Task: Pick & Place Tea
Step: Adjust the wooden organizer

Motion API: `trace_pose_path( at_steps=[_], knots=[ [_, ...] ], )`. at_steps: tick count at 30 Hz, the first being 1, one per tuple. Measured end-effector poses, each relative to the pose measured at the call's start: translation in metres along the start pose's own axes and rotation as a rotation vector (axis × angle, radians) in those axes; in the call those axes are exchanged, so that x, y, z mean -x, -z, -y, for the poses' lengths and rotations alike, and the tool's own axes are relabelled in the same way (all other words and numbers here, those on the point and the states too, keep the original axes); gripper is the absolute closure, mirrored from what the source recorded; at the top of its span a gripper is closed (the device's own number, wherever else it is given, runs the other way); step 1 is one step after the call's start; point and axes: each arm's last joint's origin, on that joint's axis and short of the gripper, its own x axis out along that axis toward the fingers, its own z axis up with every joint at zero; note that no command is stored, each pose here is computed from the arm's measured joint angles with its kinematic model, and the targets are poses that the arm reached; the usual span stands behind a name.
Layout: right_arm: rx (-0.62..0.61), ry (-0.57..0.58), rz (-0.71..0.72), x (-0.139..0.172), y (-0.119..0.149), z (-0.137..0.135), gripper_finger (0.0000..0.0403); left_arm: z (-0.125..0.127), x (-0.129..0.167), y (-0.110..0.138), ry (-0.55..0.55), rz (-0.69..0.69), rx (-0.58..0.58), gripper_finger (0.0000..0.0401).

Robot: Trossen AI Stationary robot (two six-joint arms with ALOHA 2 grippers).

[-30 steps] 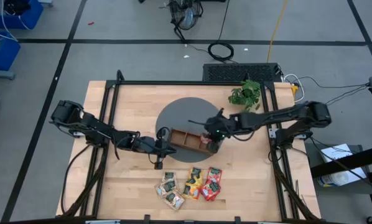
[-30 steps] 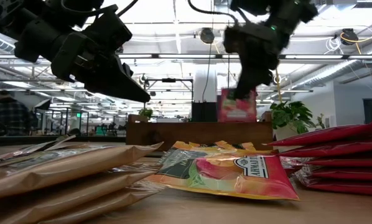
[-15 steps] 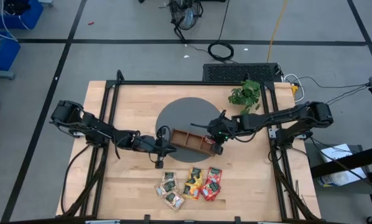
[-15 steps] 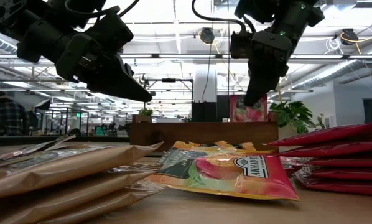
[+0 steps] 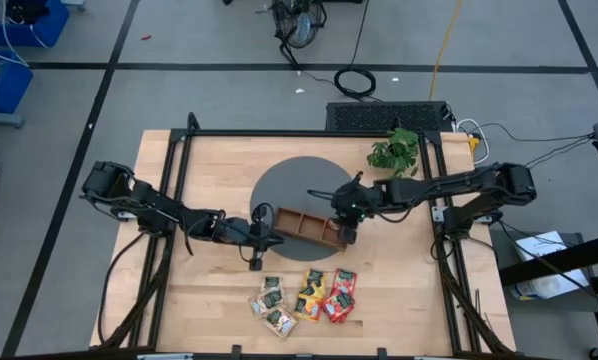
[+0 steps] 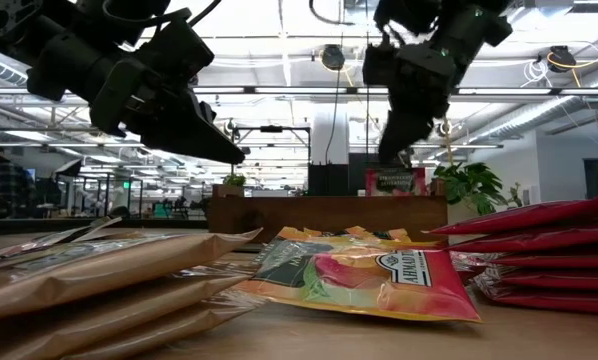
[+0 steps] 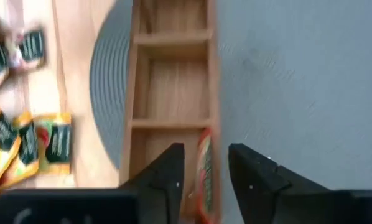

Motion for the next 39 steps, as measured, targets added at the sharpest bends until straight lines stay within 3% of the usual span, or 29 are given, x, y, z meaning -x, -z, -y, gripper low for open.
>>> trace_pose_path(
  at_steps=[4,9,17,19,31,39],
  knots=[
    [0.123,0.033,0.141,0.019,-0.009,-0.007,0.027,-0.001,0.0,0.0,-0.02,-0.003,0.0,0.0366],
    [0.246,0.012,0.182,0.03,0.001,-0.042,0.028,0.0,0.0,0.001,-0.018,-0.006,0.018,0.0366],
    [0.355,-0.048,0.265,-0.007,0.053,-0.101,0.039,0.0,0.0,0.0,-0.019,-0.003,0.045,0.0366],
    [0.348,-0.07,0.297,-0.016,0.064,-0.106,0.0393,0.0,0.0,0.0,-0.02,0.001,0.046,0.0366],
    [0.228,-0.057,0.217,-0.053,0.089,-0.092,0.0402,0.0,0.0,-0.003,-0.023,0.036,0.052,0.0366],
    [0.167,0.082,0.185,-0.06,0.088,-0.075,0.0402,0.0,0.0,-0.001,-0.022,0.011,0.047,0.0366]
  ],
)
